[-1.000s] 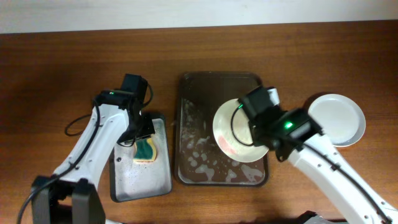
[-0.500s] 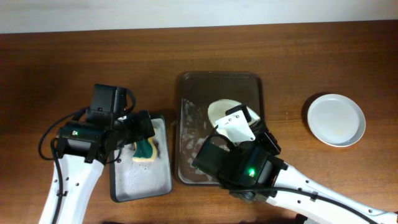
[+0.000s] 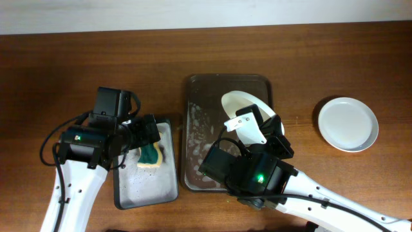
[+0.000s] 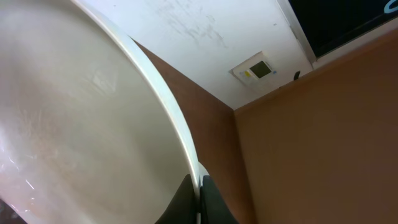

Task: Clean dirty plates on tray and stack at the side
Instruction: 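Lift the white plate off the brown tray with the right gripper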

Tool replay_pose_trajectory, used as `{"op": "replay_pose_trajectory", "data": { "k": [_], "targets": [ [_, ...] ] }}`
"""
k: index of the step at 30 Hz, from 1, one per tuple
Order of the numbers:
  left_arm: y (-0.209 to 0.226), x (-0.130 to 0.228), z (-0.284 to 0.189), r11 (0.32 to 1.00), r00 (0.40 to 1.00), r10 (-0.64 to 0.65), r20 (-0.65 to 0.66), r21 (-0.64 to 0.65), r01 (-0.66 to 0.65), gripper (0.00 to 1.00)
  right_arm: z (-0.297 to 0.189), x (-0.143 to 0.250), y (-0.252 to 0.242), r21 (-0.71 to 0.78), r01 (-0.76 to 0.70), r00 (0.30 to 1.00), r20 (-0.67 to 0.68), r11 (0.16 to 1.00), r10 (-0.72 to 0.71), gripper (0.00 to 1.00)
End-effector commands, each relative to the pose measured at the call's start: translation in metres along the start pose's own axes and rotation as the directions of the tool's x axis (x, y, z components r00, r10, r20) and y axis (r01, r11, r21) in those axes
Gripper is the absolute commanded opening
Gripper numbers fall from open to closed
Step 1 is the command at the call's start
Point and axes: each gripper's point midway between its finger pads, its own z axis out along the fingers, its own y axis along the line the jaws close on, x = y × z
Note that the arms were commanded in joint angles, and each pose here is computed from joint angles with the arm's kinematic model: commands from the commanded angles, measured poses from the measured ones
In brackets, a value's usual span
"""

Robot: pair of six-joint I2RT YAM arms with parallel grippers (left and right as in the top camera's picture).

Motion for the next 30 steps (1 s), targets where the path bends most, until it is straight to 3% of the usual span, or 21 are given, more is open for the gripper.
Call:
{"op": "replay_pose_trajectory", "data": {
  "k": [1,9,11,13,15,17,18,19,20,21,22,23,25,26,28,30],
  "targets": [
    [0.0,-0.002,-0.004,1.0,1.0,0.002,0.013,0.006,-0.002,1.0,-0.003,-0.004,-0.01,0.031,-0.037,0.999,0.034,0.999,0.036,0.04],
    [0.0,-0.002,-0.004,1.0,1.0,0.002,0.014,0.006,-0.002,1.0,-0.003,-0.005,-0.011,0.033,-0.043,0.998,0.038,0.999,0.042,0.04],
    [0.0,-0.002,-0.004,1.0,1.0,0.003,0.013,0.006,-0.003,1.0,-0.003,-0.006,0.001,-0.027,-0.082,0.996,0.019,0.996,0.083,0.04],
    [0.0,-0.002,-0.004,1.0,1.0,0.002,0.013,0.005,-0.002,0.99,0.0,-0.007,-0.009,0.029,-0.034,0.999,0.031,0.999,0.033,0.04],
    [0.0,-0.002,-0.004,1.0,1.0,0.002,0.014,0.006,-0.002,1.0,0.003,-0.01,-0.003,-0.003,-0.088,0.996,0.021,0.996,0.088,0.04],
    [0.0,-0.002,-0.004,1.0,1.0,0.002,0.013,0.006,-0.002,1.0,0.003,-0.01,-0.002,-0.005,0.067,0.998,0.017,0.998,-0.067,0.04],
    [0.0,-0.002,-0.004,1.0,1.0,0.002,0.013,0.005,-0.002,0.99,0.007,-0.011,-0.012,0.045,-0.001,1.0,0.021,0.999,0.0,0.04],
    [0.0,-0.002,-0.004,1.0,1.0,0.002,0.014,0.006,-0.002,1.0,0.007,-0.013,-0.004,0.004,-0.024,1.0,0.017,1.0,0.024,0.04],
    [0.0,-0.002,-0.004,1.0,1.0,0.003,0.013,0.006,-0.003,0.99,0.005,-0.013,0.003,-0.029,0.06,0.998,0.017,0.998,-0.059,0.04],
    [0.0,-0.002,-0.004,1.0,1.0,0.002,0.013,0.006,-0.002,1.0,0.007,-0.013,-0.009,0.035,0.078,0.997,0.02,0.996,-0.078,0.04],
    [0.0,-0.002,-0.004,1.0,1.0,0.002,0.013,0.006,-0.002,0.99,0.009,-0.015,-0.013,0.051,0.002,1.0,0.023,0.999,-0.003,0.04],
    [0.0,-0.002,-0.004,1.0,1.0,0.002,0.013,0.006,-0.002,0.99,0.008,-0.015,-0.001,-0.009,0.021,1.0,0.017,1.0,-0.021,0.04],
    [0.0,-0.002,-0.004,1.0,1.0,0.002,0.013,0.006,-0.002,1.0,0.007,-0.016,-0.012,0.055,0.091,0.995,0.028,0.994,-0.093,0.04],
    [0.0,-0.002,-0.004,1.0,1.0,0.002,0.013,0.006,-0.002,1.0,0.009,-0.019,-0.02,0.092,0.0,0.999,0.039,0.996,-0.004,0.04],
    [0.0,-0.002,-0.004,1.0,1.0,0.003,0.013,0.006,-0.003,1.0,0.008,-0.019,-0.006,0.018,0.057,0.998,0.028,0.998,-0.057,0.04],
    [0.0,-0.002,-0.004,1.0,1.0,0.002,0.013,0.005,-0.002,1.0,0.01,-0.018,-0.007,0.022,-0.012,1.0,0.024,1.0,0.011,0.04]
  ]
}}
